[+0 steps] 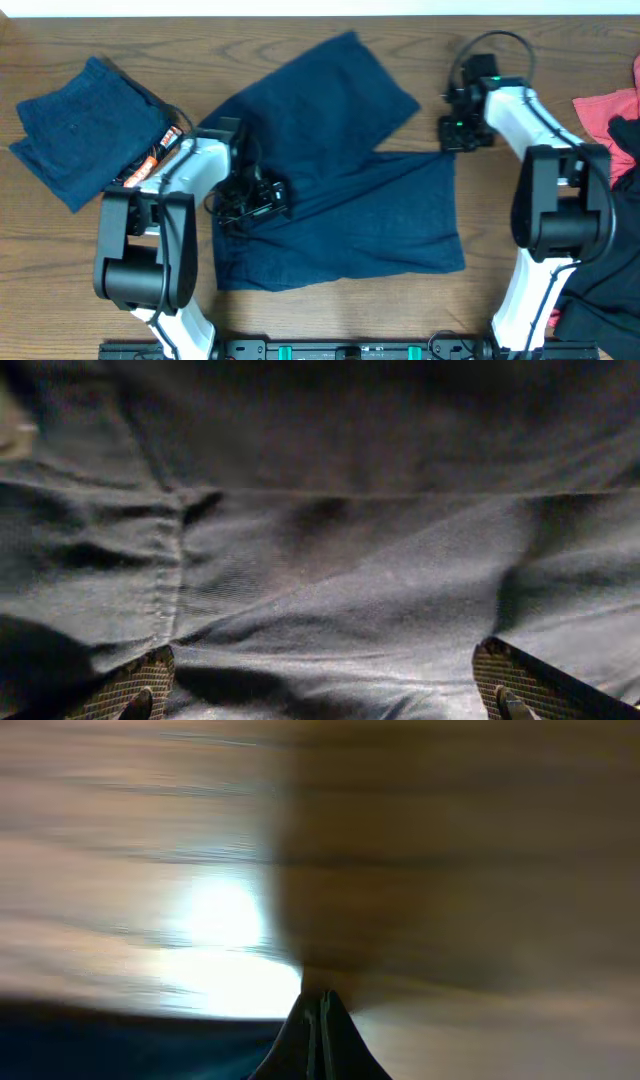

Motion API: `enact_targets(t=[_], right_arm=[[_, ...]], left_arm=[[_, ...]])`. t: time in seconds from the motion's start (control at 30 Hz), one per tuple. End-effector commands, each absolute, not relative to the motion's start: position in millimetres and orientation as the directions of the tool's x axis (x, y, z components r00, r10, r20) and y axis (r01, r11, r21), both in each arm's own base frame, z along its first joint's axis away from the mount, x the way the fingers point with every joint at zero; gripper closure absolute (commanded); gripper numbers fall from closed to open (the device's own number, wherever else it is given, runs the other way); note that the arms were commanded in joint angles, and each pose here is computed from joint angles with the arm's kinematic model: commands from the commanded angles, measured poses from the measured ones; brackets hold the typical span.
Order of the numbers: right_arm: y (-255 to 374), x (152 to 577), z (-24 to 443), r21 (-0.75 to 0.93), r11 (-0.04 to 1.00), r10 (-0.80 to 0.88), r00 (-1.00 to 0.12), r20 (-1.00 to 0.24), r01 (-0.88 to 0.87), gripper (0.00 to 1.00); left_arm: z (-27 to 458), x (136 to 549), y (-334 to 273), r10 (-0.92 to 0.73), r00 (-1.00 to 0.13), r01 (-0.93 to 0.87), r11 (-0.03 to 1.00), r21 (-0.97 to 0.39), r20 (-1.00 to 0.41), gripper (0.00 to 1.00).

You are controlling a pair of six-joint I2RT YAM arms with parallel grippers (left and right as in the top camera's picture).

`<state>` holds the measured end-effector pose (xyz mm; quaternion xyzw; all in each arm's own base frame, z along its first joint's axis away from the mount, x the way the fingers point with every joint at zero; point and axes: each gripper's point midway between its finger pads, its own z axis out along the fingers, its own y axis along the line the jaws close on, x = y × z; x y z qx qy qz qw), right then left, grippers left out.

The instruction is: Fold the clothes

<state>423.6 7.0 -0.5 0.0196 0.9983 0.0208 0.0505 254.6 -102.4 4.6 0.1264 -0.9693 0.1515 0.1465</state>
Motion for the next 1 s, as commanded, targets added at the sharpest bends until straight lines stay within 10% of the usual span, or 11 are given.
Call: enact_targets(t=[0.0, 0.43, 0.57, 0.97], right_arm=[[-70.2, 423.9, 29.8, -0.129, 0.968, 0.192, -0.964, -0.181, 0.217, 0.99], [-50.5, 413.8, 87.3, 0.031, 0.978, 0.207, -0.949, -0.236, 0.206, 0.75], [-38.6, 400.8, 125.5, 0.092, 0.977, 0.208, -0.939, -0.273, 0.19, 0.01], [-14.8, 321.0, 154.5, 0.107, 0.926, 0.376, -0.914, -0.15, 0.363, 0.02]], left_arm=[[-21.8, 243.4, -85.8, -0.163, -0.927, -0.234, 0.955, -0.181, 0.338, 0.02], [51.8, 306.5, -80.1, -0.168, -0.985, -0.171, 0.957, -0.233, 0.032, 0.02], [78.9, 294.5, -78.7, -0.168, -0.986, -0.165, 0.956, -0.241, 0.007, 0.02], [104.6, 223.6, -48.5, -0.438, -0.898, -0.439, 0.891, -0.115, 0.035, 0.02]])
